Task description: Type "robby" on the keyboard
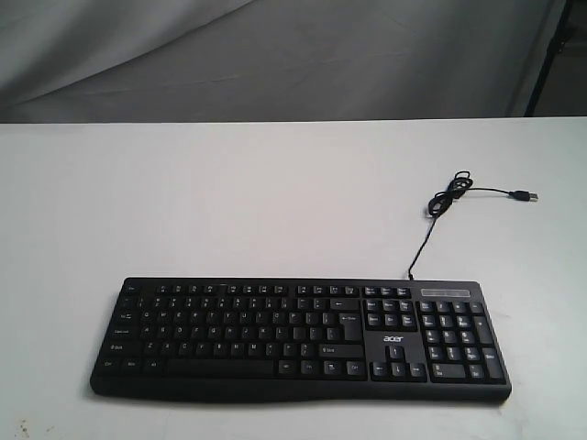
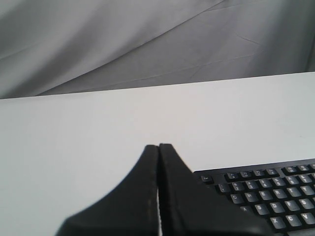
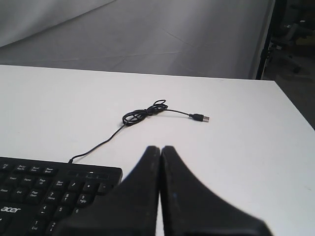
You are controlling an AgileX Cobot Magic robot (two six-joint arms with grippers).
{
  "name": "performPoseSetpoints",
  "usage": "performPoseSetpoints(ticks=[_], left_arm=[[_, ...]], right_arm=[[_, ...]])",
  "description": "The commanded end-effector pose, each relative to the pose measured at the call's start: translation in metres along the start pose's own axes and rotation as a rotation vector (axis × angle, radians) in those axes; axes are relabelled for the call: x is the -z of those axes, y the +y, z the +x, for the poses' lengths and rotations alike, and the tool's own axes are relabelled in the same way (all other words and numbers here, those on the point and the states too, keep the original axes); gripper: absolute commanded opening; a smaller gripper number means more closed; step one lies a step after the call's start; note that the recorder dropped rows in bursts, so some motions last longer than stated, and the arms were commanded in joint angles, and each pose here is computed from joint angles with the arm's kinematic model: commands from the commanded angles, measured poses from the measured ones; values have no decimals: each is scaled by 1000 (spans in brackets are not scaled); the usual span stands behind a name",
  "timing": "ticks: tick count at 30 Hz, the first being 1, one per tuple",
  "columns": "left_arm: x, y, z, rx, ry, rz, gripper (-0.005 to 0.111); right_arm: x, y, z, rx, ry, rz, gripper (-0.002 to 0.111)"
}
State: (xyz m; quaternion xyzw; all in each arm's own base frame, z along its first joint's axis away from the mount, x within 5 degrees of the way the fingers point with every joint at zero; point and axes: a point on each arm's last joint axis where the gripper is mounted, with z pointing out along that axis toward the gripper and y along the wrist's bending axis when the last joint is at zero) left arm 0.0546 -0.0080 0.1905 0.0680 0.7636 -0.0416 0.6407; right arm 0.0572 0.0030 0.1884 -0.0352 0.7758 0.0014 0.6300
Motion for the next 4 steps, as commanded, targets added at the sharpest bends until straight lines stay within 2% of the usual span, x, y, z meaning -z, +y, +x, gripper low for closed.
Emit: performPoseSetpoints(ticks=[1,4], left_arm=[[0,0,1,-3,-7,5,0],[0,0,1,-3,-7,5,0]], right_arm=[[0,-1,1,8,-1,10,0],[0,-1,1,8,-1,10,0]])
